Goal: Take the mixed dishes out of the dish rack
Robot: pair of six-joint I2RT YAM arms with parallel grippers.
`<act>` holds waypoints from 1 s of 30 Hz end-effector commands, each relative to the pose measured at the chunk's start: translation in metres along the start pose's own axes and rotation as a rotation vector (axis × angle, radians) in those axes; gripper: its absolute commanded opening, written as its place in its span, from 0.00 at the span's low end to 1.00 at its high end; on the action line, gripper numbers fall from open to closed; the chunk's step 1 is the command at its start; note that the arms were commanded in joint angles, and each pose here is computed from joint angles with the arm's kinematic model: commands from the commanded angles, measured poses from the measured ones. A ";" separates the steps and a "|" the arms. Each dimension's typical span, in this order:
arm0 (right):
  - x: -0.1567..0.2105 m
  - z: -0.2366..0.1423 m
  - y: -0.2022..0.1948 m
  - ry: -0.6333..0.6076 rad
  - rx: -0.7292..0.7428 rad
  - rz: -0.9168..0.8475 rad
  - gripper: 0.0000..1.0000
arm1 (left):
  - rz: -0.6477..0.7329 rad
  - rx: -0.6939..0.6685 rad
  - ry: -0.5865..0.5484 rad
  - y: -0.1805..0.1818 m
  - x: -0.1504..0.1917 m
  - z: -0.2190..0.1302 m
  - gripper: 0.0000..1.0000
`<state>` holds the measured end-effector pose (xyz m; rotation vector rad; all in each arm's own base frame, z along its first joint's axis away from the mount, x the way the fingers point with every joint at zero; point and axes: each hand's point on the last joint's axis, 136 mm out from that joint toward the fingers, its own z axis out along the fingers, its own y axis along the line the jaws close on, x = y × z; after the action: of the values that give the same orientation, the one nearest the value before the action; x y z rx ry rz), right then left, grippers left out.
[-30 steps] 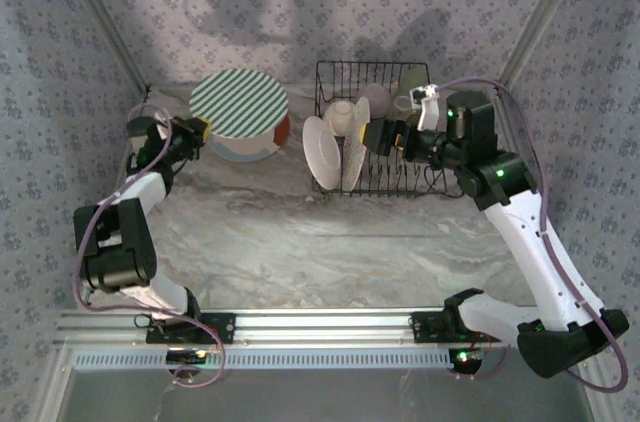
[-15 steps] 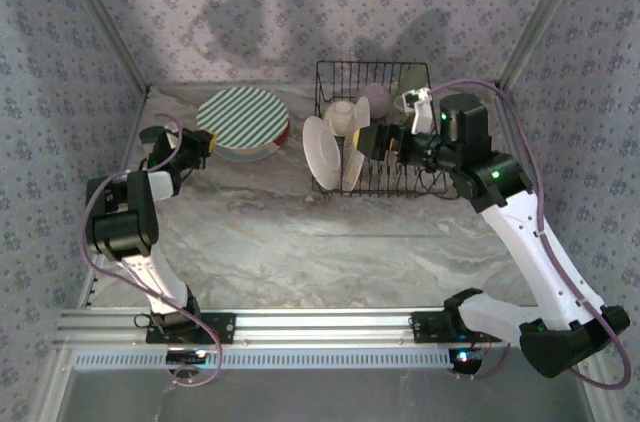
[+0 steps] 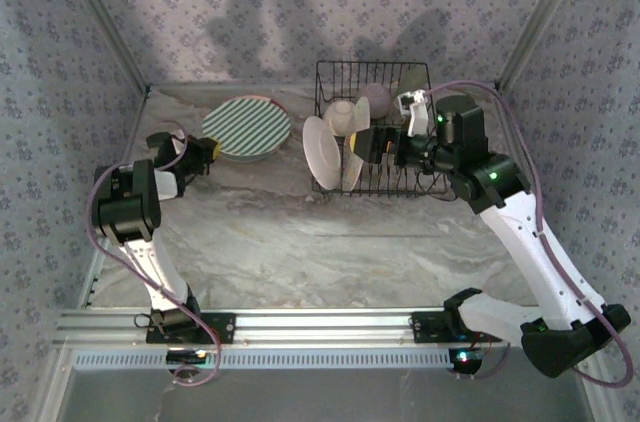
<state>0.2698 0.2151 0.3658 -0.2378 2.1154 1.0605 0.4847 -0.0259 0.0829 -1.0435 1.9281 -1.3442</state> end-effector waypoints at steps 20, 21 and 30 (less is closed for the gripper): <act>0.005 0.003 -0.003 0.008 0.021 -0.028 1.00 | 0.076 0.088 0.025 -0.023 -0.016 0.020 0.02; 0.005 0.003 -0.003 0.008 0.021 -0.027 1.00 | 0.076 0.089 0.024 -0.023 -0.016 0.021 0.03; 0.005 0.005 -0.005 0.014 0.033 -0.025 1.00 | 0.077 0.088 0.024 -0.024 -0.018 0.023 0.18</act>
<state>0.2717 0.2164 0.3592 -0.2451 2.1276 1.0311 0.5097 -0.0242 0.0792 -1.0112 1.9233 -1.3644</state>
